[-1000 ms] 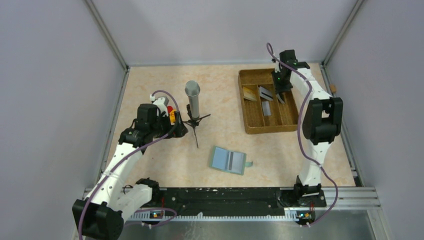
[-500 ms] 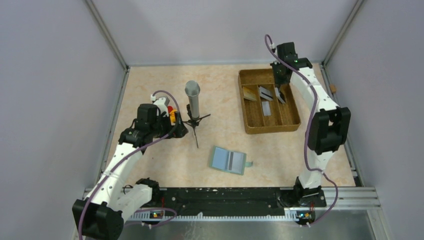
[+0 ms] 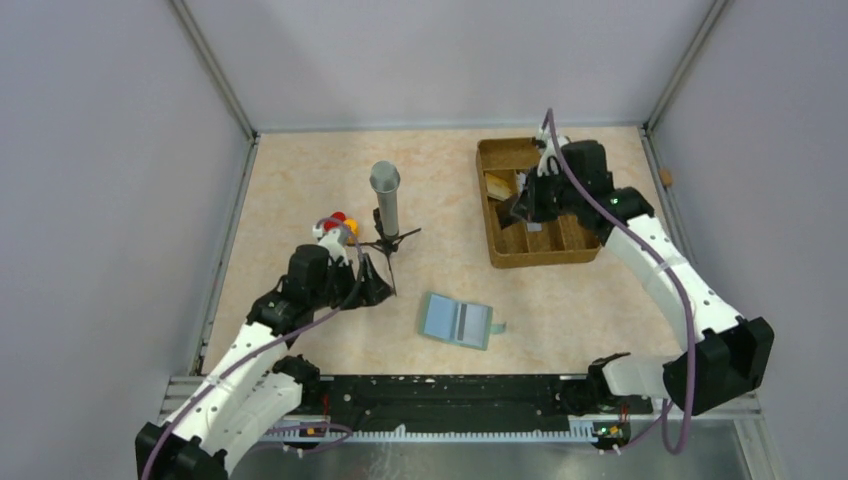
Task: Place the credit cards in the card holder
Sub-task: Pick up the credit card from the storage box.
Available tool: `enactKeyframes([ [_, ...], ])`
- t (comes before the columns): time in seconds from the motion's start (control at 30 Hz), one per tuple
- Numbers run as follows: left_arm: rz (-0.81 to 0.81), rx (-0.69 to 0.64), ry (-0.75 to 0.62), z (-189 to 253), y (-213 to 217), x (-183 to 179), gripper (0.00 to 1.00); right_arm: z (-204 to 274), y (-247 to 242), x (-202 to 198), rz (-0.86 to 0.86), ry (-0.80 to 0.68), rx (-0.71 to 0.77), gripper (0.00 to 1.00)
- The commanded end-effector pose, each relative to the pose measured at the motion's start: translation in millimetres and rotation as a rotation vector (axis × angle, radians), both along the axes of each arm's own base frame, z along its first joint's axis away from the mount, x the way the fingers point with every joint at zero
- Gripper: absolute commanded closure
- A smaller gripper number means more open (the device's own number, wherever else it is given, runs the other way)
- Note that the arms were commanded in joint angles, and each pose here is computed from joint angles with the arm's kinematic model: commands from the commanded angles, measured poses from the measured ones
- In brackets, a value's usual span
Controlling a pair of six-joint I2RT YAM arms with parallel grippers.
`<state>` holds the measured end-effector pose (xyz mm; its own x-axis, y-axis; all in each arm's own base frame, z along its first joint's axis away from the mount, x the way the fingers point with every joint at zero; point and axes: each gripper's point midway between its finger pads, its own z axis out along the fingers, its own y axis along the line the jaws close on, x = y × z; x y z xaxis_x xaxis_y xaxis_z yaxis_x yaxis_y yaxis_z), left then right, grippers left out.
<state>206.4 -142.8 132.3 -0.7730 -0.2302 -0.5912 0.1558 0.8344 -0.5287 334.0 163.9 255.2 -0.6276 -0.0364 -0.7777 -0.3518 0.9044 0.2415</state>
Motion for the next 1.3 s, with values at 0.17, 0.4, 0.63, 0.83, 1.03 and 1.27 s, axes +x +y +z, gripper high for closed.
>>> enactKeyframes([
  [0.17,-0.064,-0.269,0.057,-21.0,-71.0,-25.8,0.13,-105.4,79.3,-124.6,0.385,0.482,0.423,1.00],
  [0.4,-0.115,-0.208,0.087,-45.4,-87.3,-24.5,0.16,-130.0,92.8,-159.4,0.458,0.599,0.552,1.00],
  [0.63,-0.137,-0.180,0.090,-56.1,-93.5,-18.2,0.29,-168.8,88.9,-169.5,0.431,0.689,0.490,1.00],
  [0.83,-0.157,-0.190,0.116,-65.6,-100.4,-20.6,0.35,-184.9,92.1,-172.9,0.431,0.721,0.459,1.00],
  [1.03,-0.172,-0.187,0.131,-73.2,-104.5,-22.3,0.36,-195.6,94.3,-172.4,0.421,0.738,0.451,1.00],
  [1.27,-0.185,-0.176,0.155,-83.3,-107.2,-24.3,0.44,-207.7,95.8,-172.6,0.408,0.752,0.439,1.00],
])
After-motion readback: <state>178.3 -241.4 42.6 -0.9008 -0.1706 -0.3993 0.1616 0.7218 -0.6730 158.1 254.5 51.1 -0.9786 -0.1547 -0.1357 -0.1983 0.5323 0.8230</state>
